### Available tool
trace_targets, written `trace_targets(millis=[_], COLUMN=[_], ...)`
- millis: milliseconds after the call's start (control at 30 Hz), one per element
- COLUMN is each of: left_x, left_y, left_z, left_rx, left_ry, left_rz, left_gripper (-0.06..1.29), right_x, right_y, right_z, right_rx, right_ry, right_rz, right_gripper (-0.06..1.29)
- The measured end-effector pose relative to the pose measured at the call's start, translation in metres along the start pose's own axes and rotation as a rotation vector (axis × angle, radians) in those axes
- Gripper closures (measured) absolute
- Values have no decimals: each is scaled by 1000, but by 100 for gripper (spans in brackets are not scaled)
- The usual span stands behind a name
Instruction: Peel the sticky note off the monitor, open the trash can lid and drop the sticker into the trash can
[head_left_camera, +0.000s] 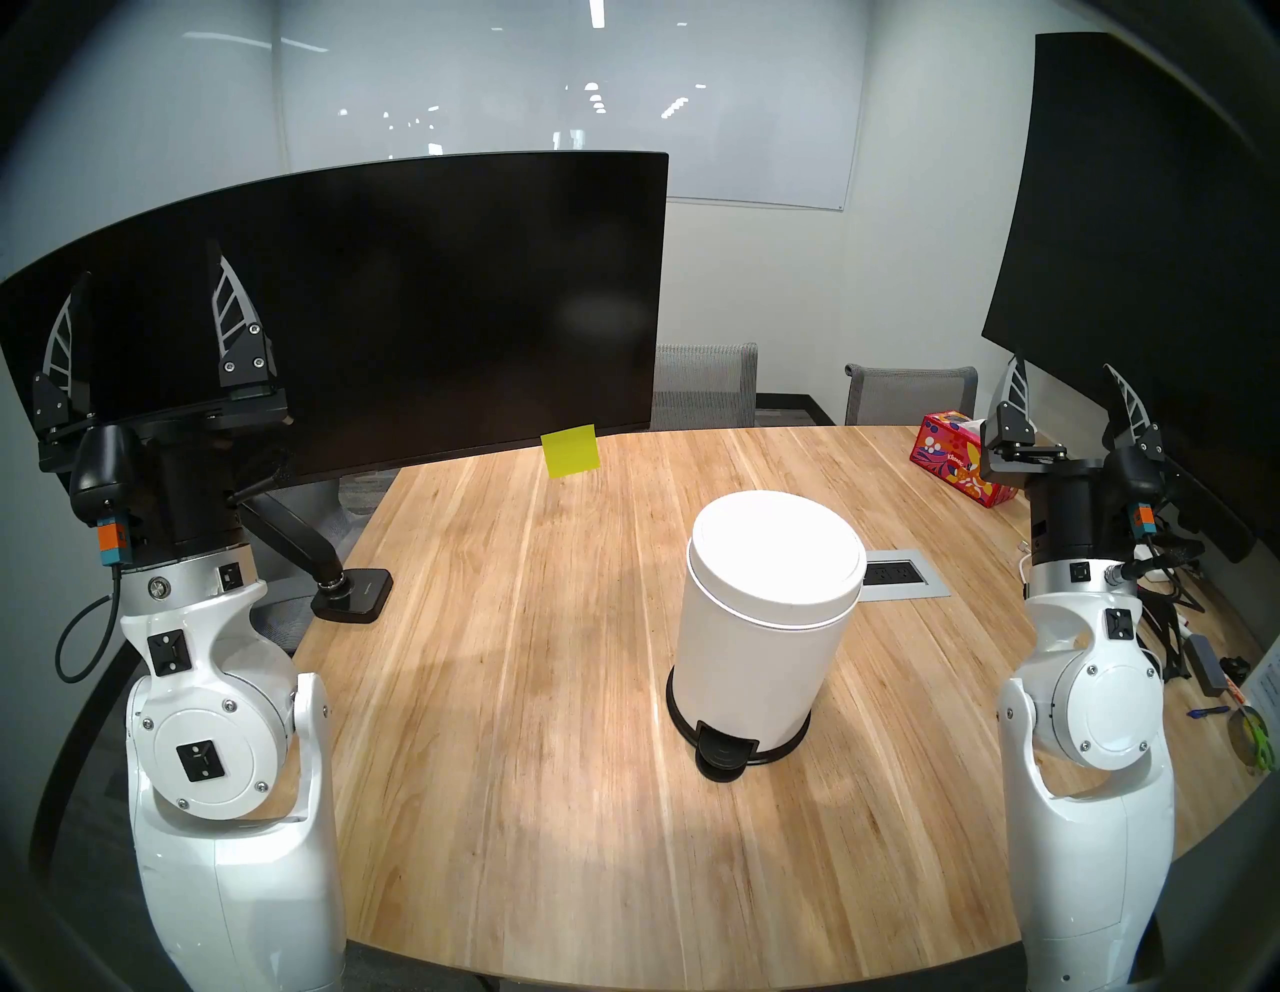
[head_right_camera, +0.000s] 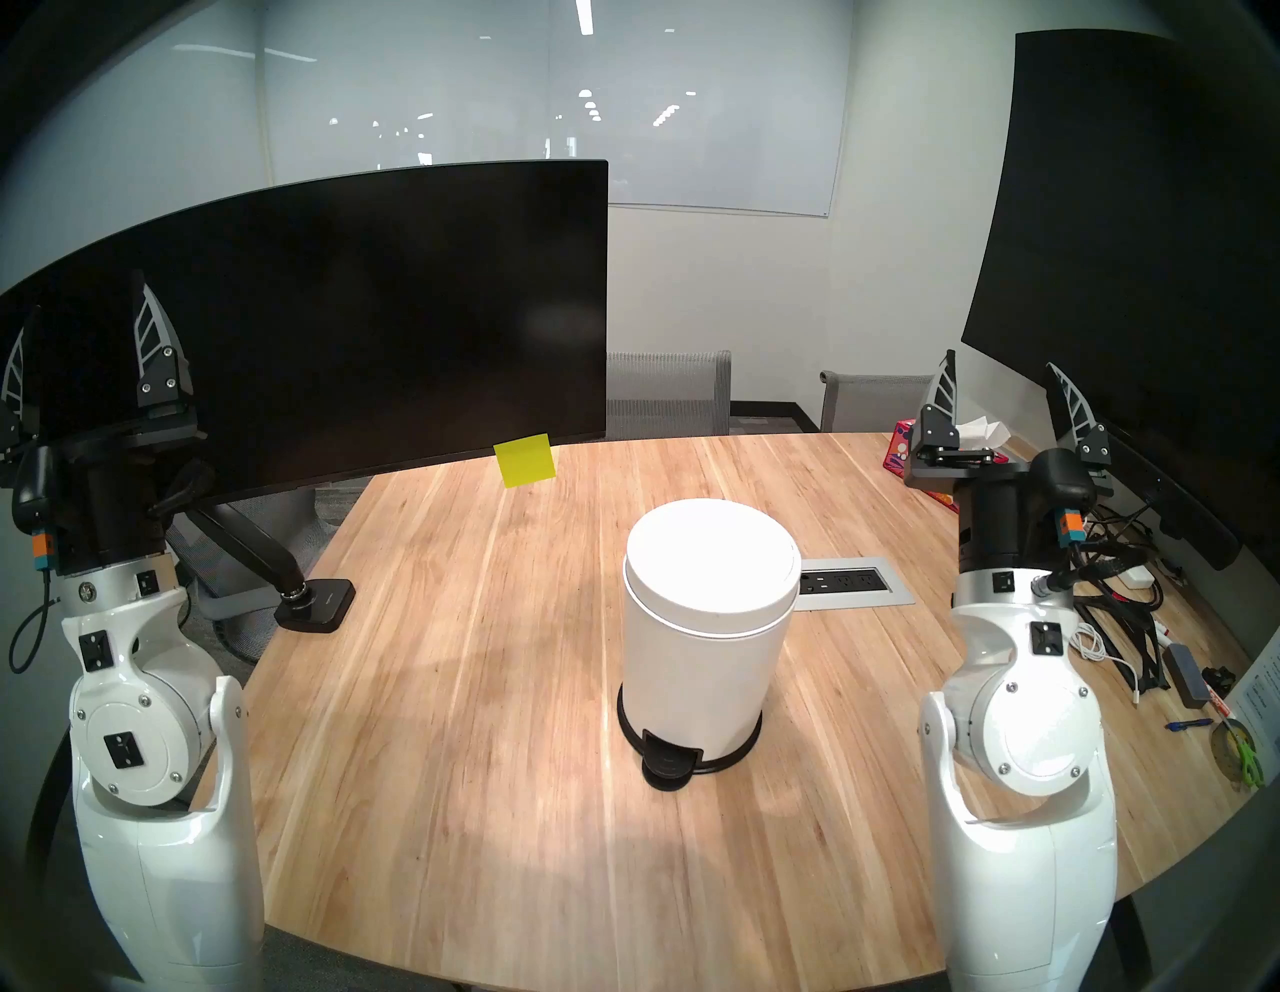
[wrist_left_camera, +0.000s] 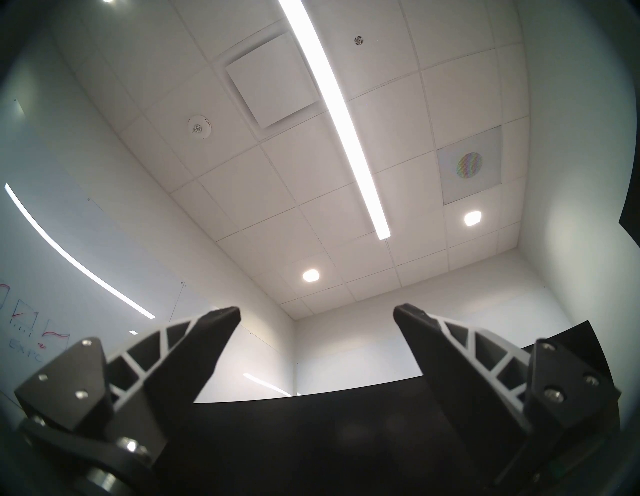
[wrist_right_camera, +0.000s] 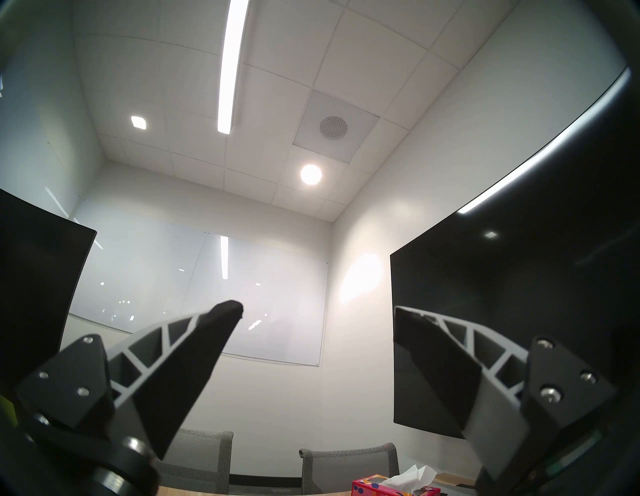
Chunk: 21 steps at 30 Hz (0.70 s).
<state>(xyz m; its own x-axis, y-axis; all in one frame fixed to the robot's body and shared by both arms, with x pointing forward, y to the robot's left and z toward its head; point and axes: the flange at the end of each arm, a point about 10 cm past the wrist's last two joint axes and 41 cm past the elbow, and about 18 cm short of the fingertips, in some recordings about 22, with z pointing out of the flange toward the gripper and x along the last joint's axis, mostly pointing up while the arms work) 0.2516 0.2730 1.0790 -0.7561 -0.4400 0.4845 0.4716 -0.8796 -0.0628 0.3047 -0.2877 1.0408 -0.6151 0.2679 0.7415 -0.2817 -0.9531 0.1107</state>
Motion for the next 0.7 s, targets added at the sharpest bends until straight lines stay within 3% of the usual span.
trace_targets(millis=[700], left_x=[0], left_y=[0], left_z=[0], left_rx=[-1], left_ry=[0], left_rz=[0], left_gripper=[2], right_x=[0], right_y=[0], right_z=[0], right_rx=[-1], right_ry=[-1], right_rz=[0], right_gripper=[2])
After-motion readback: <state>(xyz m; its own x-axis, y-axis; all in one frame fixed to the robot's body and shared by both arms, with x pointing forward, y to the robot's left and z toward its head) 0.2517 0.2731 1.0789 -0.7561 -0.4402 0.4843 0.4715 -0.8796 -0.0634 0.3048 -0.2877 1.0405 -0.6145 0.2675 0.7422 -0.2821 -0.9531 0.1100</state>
